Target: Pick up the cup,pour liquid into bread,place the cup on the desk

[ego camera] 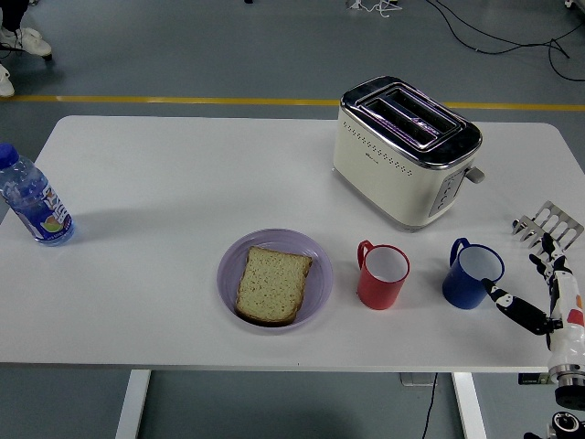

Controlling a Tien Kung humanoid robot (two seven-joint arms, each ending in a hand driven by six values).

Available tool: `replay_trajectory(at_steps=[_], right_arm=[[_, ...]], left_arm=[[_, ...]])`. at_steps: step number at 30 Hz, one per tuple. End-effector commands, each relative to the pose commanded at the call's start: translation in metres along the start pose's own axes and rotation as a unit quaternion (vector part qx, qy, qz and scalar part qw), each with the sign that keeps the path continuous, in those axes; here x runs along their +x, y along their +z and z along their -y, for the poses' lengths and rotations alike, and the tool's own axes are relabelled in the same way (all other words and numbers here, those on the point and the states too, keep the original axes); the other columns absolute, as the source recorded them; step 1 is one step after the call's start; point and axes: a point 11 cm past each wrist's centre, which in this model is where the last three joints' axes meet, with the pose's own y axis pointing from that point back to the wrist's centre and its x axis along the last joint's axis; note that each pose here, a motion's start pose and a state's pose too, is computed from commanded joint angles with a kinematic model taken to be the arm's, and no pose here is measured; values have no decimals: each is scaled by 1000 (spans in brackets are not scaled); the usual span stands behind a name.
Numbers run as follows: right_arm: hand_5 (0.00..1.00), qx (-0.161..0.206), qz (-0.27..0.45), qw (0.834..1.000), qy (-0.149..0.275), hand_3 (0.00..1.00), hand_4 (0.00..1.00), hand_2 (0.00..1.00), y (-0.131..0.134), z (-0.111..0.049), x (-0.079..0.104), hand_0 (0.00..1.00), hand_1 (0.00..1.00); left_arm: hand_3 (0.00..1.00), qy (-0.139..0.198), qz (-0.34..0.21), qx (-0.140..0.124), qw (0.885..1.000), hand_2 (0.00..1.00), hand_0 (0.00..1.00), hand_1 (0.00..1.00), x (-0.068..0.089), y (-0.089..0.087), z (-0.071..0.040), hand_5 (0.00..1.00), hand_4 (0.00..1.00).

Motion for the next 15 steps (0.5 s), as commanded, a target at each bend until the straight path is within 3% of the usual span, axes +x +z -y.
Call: replay_trajectory(at_steps=[15], right_arm=[[112,-15,8,999,-27,998,997,991,8,5,-27,963,874]], left_arm=[[651,-1,0,-1,1000,405,344,324,-1,1,0,998,380]])
